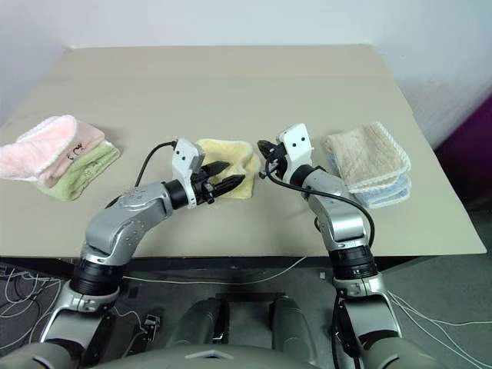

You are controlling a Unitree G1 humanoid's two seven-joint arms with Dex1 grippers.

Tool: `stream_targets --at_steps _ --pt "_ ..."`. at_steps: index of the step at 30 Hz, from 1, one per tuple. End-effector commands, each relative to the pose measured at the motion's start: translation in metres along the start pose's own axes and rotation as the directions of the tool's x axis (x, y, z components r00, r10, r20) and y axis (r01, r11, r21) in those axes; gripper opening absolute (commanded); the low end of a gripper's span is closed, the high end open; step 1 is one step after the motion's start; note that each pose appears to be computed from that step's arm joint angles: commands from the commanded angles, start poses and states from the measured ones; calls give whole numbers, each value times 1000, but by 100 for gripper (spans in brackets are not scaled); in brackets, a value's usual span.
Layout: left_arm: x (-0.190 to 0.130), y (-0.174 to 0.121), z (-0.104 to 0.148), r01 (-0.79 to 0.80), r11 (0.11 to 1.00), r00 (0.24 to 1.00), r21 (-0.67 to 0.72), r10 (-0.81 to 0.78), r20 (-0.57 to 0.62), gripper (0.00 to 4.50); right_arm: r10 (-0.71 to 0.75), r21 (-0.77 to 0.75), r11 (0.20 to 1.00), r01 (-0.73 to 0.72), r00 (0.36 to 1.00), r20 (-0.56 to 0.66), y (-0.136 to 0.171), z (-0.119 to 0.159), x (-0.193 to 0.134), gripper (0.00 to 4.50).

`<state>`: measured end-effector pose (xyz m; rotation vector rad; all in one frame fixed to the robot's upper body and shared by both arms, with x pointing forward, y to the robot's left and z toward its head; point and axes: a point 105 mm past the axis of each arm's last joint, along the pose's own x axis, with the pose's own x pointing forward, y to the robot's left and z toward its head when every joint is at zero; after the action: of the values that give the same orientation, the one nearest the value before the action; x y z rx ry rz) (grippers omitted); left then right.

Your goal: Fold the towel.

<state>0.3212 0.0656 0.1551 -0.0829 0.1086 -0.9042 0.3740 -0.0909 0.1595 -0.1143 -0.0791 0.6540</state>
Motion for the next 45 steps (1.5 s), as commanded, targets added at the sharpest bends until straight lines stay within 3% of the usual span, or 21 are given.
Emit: stream_targets --at_steps 1,4,7,10,16,21,25,30,35,39,43,45 --pt "-14 1 25 -5 999 993 -42 9 114 444 10 -49 999 -7 998 65 -2 21 3 0" --pt "-30 26 47 -114 988 965 -102 134 227 448 17 -65 998 -12 997 77 -5 28 5 0" --pt "-38 49 56 -231 969 936 -89 247 251 448 61 -70 996 -54 994 93 -1 38 9 0" --pt "-38 65 50 -319 947 929 16 310 204 388 168 -67 985 -162 981 99 17 46 18 0" --pt "-25 69 37 -306 947 944 101 288 158 183 275 -29 961 -274 960 47 44 34 36 0" --pt "-15 70 -12 -273 938 959 212 283 -16 5 308 34 951 -306 946 -103 61 -18 42 0" --pt "-19 69 -48 -238 944 953 230 273 -134 2 264 95 964 -248 933 -245 60 -64 37 0" --pt "-24 72 -63 -250 938 943 240 292 -162 2 267 97 963 -251 933 -242 63 -71 30 0" --pt "-31 74 -10 -309 951 946 34 303 111 2 251 69 967 -247 966 -63 53 -26 25 0" --pt "-68 102 20 -442 893 887 84 421 187 2 244 83 967 -242 970 -7 35 2 7 0" --pt "-95 117 18 -494 838 869 234 477 128 0 222 228 950 -212 975 -21 18 8 -7 90" --pt "-106 120 16 -499 815 865 294 490 110 0 205 400 900 -172 978 -41 8 3 -13 155"
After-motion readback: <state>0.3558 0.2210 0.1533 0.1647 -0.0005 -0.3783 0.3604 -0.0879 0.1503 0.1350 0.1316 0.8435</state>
